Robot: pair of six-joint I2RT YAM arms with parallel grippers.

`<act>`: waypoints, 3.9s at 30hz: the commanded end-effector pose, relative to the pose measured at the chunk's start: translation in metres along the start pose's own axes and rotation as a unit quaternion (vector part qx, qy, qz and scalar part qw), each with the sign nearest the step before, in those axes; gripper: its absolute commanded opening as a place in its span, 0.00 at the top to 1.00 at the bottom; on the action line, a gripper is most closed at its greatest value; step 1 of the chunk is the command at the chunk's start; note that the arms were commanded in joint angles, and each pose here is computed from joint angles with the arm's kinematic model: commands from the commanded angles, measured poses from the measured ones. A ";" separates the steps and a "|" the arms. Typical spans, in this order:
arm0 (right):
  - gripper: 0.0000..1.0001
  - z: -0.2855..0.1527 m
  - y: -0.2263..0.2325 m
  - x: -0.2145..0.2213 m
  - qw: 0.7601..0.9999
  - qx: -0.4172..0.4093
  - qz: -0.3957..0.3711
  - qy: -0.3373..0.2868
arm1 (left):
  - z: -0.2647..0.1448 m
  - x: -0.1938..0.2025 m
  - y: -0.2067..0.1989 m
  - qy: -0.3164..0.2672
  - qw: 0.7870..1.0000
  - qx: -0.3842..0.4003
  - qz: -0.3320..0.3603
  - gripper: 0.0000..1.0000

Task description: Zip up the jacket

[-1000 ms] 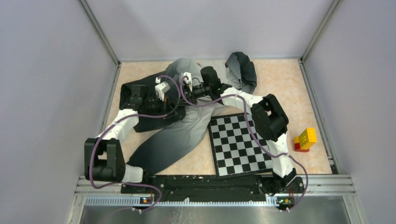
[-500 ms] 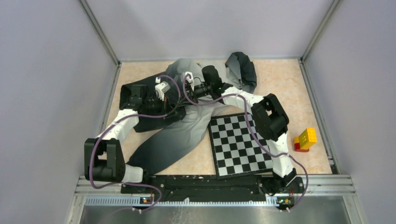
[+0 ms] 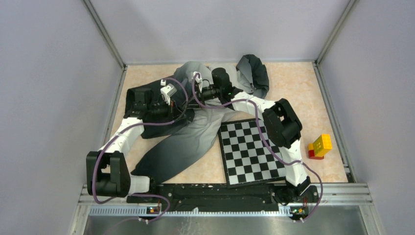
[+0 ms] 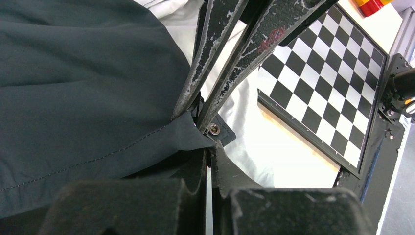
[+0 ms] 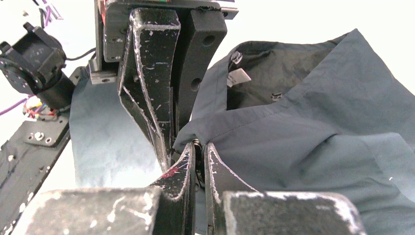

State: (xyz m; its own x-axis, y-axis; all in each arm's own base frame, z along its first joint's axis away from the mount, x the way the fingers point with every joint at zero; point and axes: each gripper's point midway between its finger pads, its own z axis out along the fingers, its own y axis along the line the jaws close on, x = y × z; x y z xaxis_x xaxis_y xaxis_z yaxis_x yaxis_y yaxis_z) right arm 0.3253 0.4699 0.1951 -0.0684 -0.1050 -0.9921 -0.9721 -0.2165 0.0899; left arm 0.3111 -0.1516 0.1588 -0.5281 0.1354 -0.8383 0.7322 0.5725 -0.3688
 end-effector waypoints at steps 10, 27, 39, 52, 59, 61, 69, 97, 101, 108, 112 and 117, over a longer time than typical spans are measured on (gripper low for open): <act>1.00 0.009 0.015 -0.028 0.998 -0.034 -0.026 -0.036 | -0.012 -0.020 0.012 -0.029 0.998 -0.046 0.016 0.97; 1.00 -0.001 -0.011 -0.030 0.998 0.031 -0.011 -0.048 | -0.054 -0.061 -0.019 -0.148 0.977 -0.122 -0.097 0.36; 1.00 -0.001 -0.013 -0.028 0.998 0.037 -0.013 -0.047 | -0.046 -0.070 -0.001 -0.169 0.966 -0.135 -0.141 0.55; 1.00 -0.002 -0.011 -0.030 0.998 0.035 -0.018 -0.049 | -0.049 -0.085 0.013 -0.214 0.950 -0.162 -0.159 0.52; 1.00 -0.003 -0.009 -0.032 0.998 0.033 -0.022 -0.051 | -0.044 -0.087 0.000 -0.175 0.978 -0.110 -0.037 0.31; 1.00 -0.003 -0.008 -0.033 0.998 0.033 -0.023 -0.051 | -0.037 -0.082 -0.003 -0.146 0.986 -0.075 -0.028 0.32; 1.00 -0.003 -0.006 -0.034 0.998 0.028 -0.025 -0.054 | -0.019 -0.074 -0.008 -0.118 0.993 0.013 0.001 0.38; 0.33 -0.014 -0.021 -0.040 0.995 0.089 -0.006 -0.050 | -0.027 -0.058 0.013 -0.104 0.993 -0.025 -0.044 1.00; 0.26 -0.039 -0.024 -0.055 0.991 0.126 -0.001 -0.055 | -0.029 -0.057 0.012 -0.106 0.993 -0.027 -0.053 1.00; 0.10 -0.067 -0.044 -0.073 0.966 0.234 0.088 -0.067 | -0.026 -0.054 0.014 -0.110 0.992 -0.024 -0.063 1.00; 0.18 -0.074 -0.046 -0.075 0.940 0.274 0.164 -0.119 | -0.023 -0.055 0.013 -0.110 0.991 -0.014 -0.071 1.00; 0.38 -0.061 -0.013 -0.072 0.937 0.234 0.194 -0.171 | -0.026 -0.058 0.012 -0.115 0.990 -0.011 -0.079 1.00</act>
State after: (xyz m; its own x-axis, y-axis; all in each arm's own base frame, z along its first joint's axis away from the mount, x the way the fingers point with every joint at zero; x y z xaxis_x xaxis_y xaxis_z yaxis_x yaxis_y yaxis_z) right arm 0.3786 0.4167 0.2400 -0.3826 0.1063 -0.9178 -0.8697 0.2938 0.3966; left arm 0.3389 -0.1298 0.2022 -0.5468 -0.1261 -0.8277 0.6100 0.6172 -0.4970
